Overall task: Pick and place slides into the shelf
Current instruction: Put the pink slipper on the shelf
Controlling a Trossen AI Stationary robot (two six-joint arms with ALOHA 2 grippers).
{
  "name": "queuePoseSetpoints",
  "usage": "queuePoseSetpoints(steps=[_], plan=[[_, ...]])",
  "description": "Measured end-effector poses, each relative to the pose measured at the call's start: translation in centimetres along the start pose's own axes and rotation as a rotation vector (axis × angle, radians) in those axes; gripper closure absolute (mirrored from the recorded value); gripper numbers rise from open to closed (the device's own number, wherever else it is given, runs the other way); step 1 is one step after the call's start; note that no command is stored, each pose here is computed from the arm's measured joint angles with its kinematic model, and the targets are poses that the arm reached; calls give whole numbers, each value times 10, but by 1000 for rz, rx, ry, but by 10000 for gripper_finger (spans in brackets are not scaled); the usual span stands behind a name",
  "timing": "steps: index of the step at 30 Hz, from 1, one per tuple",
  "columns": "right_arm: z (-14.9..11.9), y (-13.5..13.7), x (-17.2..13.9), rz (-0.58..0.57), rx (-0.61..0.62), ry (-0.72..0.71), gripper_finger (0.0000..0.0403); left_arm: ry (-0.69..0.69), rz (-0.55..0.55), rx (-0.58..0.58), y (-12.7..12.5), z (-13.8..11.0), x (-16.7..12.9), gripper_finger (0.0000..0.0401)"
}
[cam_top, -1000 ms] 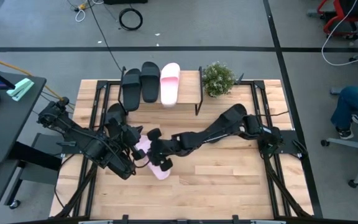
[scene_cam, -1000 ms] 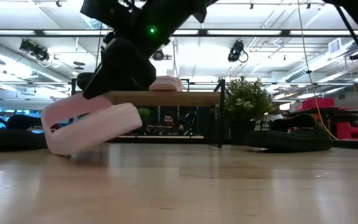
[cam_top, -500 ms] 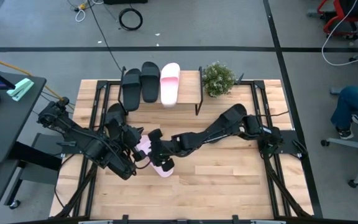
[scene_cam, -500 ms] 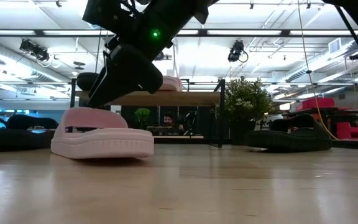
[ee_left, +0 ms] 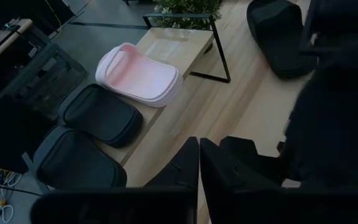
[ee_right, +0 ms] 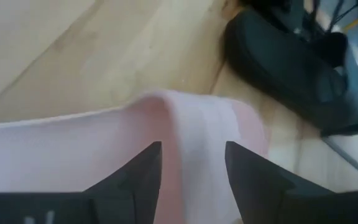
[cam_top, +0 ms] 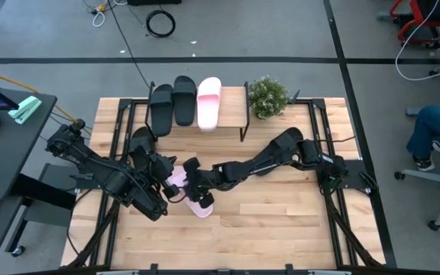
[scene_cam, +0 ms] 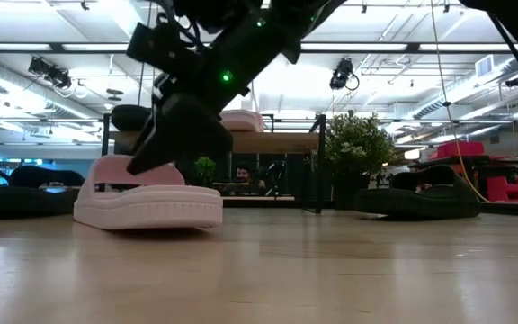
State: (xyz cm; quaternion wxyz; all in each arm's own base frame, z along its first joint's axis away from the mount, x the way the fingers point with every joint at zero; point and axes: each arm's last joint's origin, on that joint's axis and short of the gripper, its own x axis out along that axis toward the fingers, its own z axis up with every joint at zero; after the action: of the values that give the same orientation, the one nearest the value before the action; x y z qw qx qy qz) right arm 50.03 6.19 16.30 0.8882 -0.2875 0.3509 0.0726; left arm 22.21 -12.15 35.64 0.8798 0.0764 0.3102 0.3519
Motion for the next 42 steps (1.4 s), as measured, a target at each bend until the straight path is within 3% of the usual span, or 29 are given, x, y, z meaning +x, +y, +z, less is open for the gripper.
queuePoseSetpoints(steps=[7, 15, 19, 23, 26, 31, 37, 42], plan=[[-13, -15, 4, -28, 10, 23, 241, 0, 0, 1, 0, 0, 0, 387], [-18, -23, 5, -47, 105, 32, 386, 0, 1, 2, 0, 0, 0, 390], [-9, -9, -3, -22, 201, 42, 378, 0, 1, 2, 0, 0, 0, 379], [2, 7, -25, -77, 187, 148, 391, 0, 2, 5, 0, 0, 0, 380], [10, 8, -54, -179, 183, 238, 390, 1, 4, 7, 0, 0, 0, 388], [28, -5, -126, -309, 282, 256, 390, 1, 4, 6, 0, 0, 0, 394], [37, -37, -226, -584, 392, 189, 392, 1, 4, 6, 0, 0, 0, 378], [27, -71, -282, -704, 498, 121, 394, 1, 3, 5, 0, 0, 0, 379]])
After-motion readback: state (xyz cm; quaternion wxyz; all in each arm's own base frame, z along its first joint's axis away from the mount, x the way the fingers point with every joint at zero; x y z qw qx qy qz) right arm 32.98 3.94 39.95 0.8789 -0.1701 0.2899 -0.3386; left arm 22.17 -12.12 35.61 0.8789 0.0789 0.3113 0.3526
